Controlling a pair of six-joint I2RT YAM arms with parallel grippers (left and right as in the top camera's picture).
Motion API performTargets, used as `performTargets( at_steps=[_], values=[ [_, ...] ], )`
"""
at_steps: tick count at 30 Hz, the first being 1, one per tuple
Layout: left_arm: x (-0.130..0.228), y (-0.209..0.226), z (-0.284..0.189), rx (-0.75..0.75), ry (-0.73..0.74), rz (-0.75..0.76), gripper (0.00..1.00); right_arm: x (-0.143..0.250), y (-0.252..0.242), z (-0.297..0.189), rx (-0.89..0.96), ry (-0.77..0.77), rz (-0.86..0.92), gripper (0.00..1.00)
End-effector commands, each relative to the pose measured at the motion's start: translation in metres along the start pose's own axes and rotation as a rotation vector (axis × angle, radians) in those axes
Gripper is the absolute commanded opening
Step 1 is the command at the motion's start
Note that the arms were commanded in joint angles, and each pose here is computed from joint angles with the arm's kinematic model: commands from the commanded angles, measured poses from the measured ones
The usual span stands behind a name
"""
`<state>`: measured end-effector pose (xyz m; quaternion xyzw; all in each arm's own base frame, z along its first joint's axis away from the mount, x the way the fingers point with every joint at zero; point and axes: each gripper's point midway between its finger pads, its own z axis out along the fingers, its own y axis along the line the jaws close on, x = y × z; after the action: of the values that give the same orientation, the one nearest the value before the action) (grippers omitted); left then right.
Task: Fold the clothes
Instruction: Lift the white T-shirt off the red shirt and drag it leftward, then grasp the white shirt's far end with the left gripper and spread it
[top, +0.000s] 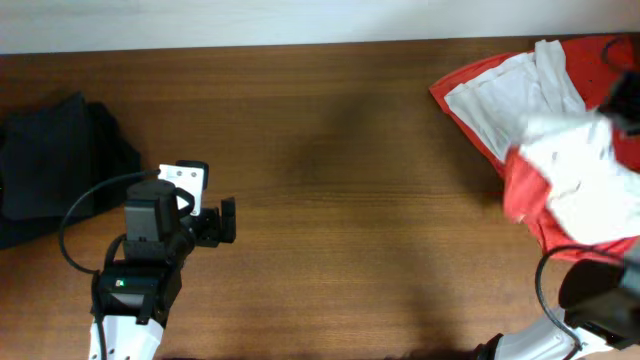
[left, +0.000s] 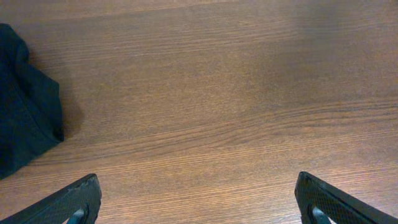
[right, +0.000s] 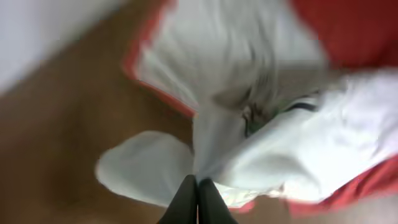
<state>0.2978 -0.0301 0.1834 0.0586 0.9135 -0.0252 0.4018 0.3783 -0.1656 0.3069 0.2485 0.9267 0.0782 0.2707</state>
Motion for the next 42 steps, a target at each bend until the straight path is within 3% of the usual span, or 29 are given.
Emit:
performTargets(
  at_steps=[1,2,7,10,14,15,18,21,25,27,29,30,31,33,35,39,42],
  values=[
    [-0.007,0.003,-0.004,-0.009,-0.020,-0.013,0.99,-0.047,0.016,-0.117,0.085,-0.387,-0.044,0.04],
    [-0.007,0.003,-0.004,-0.009,-0.019,-0.013,0.99,-0.048,-0.001,-0.130,0.181,-0.431,0.064,0.04],
    [-0.007,0.003,-0.004,-0.009,-0.019,-0.013,0.99,-0.050,-0.025,-0.145,0.308,-0.487,0.187,0.04],
    [-0.007,0.003,-0.004,-0.009,-0.020,-0.013,0.99,-0.043,0.046,-0.126,-0.012,-0.399,-0.090,0.04],
    [-0.011,0.003,-0.004,-0.009,-0.035,-0.012,0.99,0.044,0.137,-0.095,-0.209,-0.079,-0.321,0.04],
    [-0.015,0.003,-0.004,-0.010,-0.053,-0.012,0.99,0.071,0.179,-0.090,-0.309,-0.006,-0.387,0.04],
    [-0.029,0.003,-0.005,-0.012,-0.110,-0.010,0.99,0.128,0.259,-0.080,-0.435,0.110,-0.534,0.04],
    [-0.041,0.004,-0.007,-0.013,-0.156,-0.008,0.99,0.174,0.298,-0.059,-0.467,0.244,-0.640,0.04],
    [-0.041,0.004,-0.007,-0.013,-0.158,-0.008,0.99,0.247,0.335,0.008,-0.363,0.449,-0.774,0.04],
    [-0.041,0.004,-0.007,-0.013,-0.159,-0.008,0.99,0.257,0.340,0.028,-0.323,0.466,-0.805,0.05],
    [-0.042,0.004,-0.007,-0.012,-0.163,-0.009,0.99,0.225,0.333,0.044,-0.211,0.333,-0.812,0.15],
    [-0.044,0.004,-0.007,-0.012,-0.170,-0.008,0.99,0.202,0.327,0.046,-0.174,0.260,-0.791,0.60],
    [-0.049,-0.001,-0.008,0.016,-0.190,-0.005,0.99,0.179,0.314,0.046,-0.150,0.224,-0.748,0.99],
    [-0.059,-0.020,-0.006,0.127,-0.224,0.009,0.99,0.150,0.257,0.051,-0.043,0.288,-0.622,0.99],
    [-0.052,-0.036,0.011,0.224,-0.178,0.007,0.99,0.133,0.230,0.053,-0.010,0.302,-0.546,0.99],
    [0.002,-0.074,0.085,0.432,0.099,-0.076,0.99,0.102,0.192,0.057,0.005,0.294,-0.419,0.99],
    [0.034,-0.077,0.129,0.435,0.218,-0.153,0.99,0.081,0.158,0.059,0.051,0.284,-0.282,0.99]
  ],
)
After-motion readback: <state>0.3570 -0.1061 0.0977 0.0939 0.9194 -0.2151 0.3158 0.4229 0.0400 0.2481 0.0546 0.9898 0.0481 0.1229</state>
